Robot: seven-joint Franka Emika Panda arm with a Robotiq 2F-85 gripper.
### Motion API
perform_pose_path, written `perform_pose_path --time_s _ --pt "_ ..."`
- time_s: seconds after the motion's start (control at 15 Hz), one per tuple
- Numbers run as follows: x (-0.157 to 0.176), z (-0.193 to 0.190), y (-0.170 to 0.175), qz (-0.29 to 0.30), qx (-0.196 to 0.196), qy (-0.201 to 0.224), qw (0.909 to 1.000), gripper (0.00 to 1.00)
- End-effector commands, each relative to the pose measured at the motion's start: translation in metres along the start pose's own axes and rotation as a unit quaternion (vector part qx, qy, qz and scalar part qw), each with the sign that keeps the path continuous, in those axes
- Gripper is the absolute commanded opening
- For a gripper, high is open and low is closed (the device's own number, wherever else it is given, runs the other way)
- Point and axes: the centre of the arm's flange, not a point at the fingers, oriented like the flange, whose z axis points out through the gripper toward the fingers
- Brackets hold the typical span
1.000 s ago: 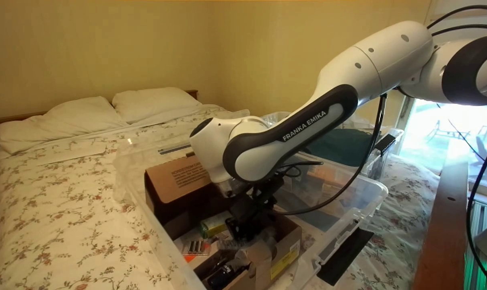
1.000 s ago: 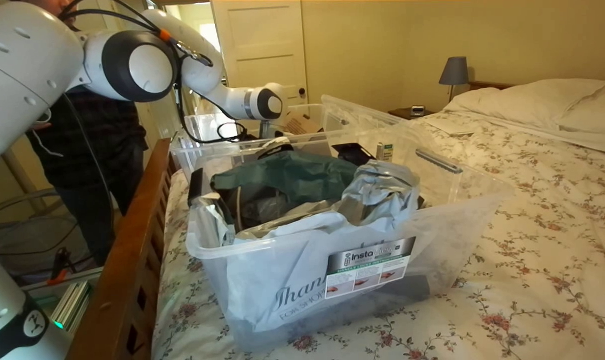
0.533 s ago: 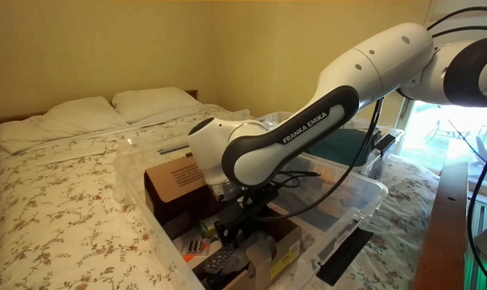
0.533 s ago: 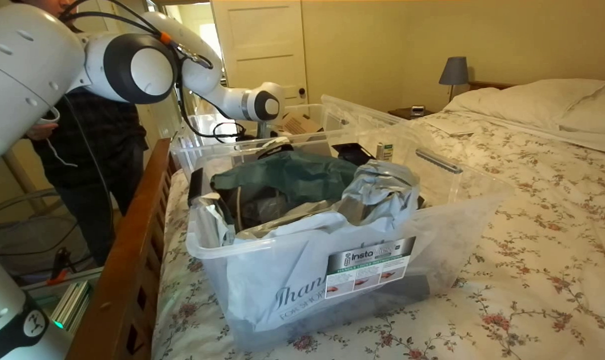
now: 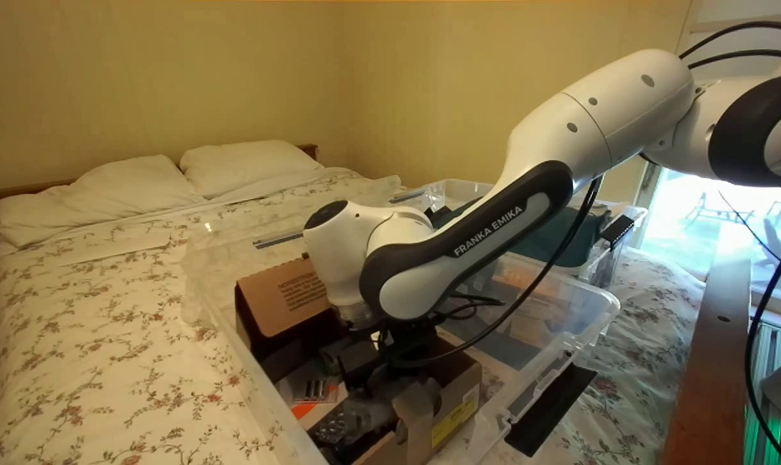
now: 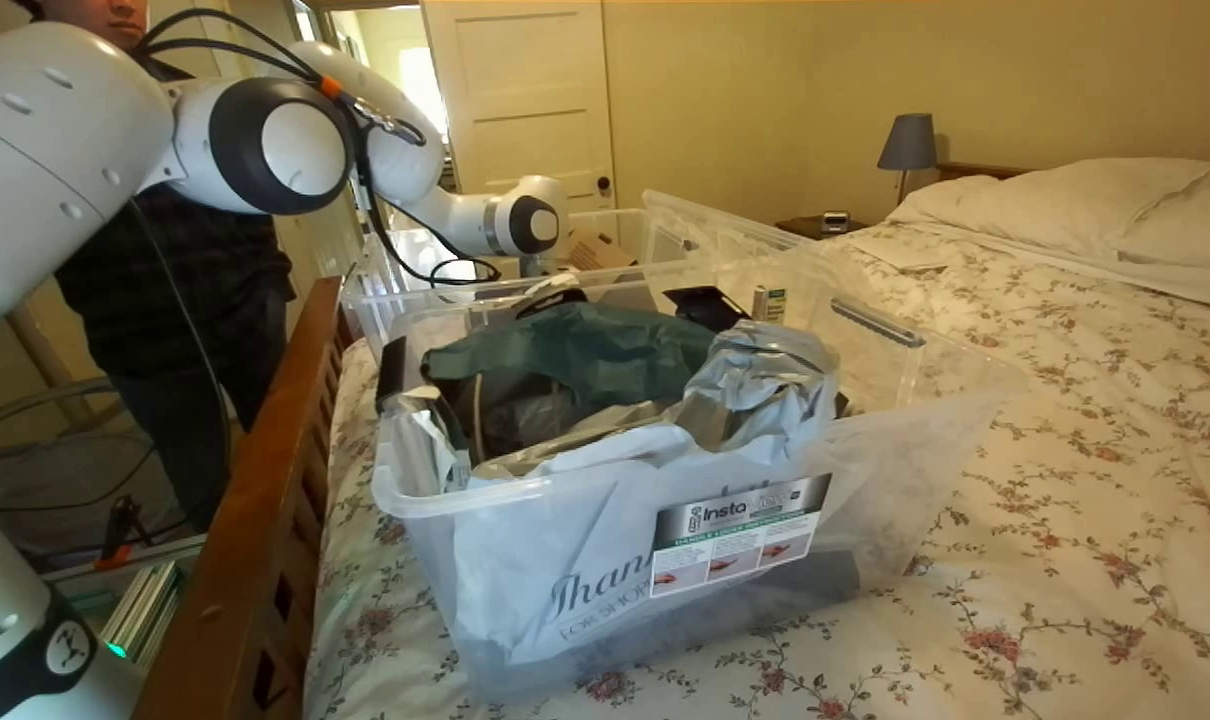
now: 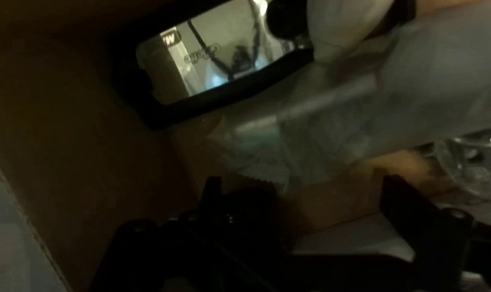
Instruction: Shift one object to the crate on the right
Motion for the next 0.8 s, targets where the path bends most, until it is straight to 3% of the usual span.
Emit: perform_pose_path --time_s 0.0,0.4,0.47,0.6,0.73 --pt "0.021 0.000 0.019 0.025 -0.011 0.042 0.9987 1.00" --pt "0.029 0.021 0.006 -0.052 -0.024 0.050 0.9971 0.97" --pt "0.032 0.024 0.004 -0.065 -0.014 0.050 0.9965 0.73" --pt "0.038 0.028 0.000 -0.090 0.004 0.052 0.9946 0.69" --pt "0.041 0.031 -0.005 -0.107 0.010 0.051 0.9929 0.53"
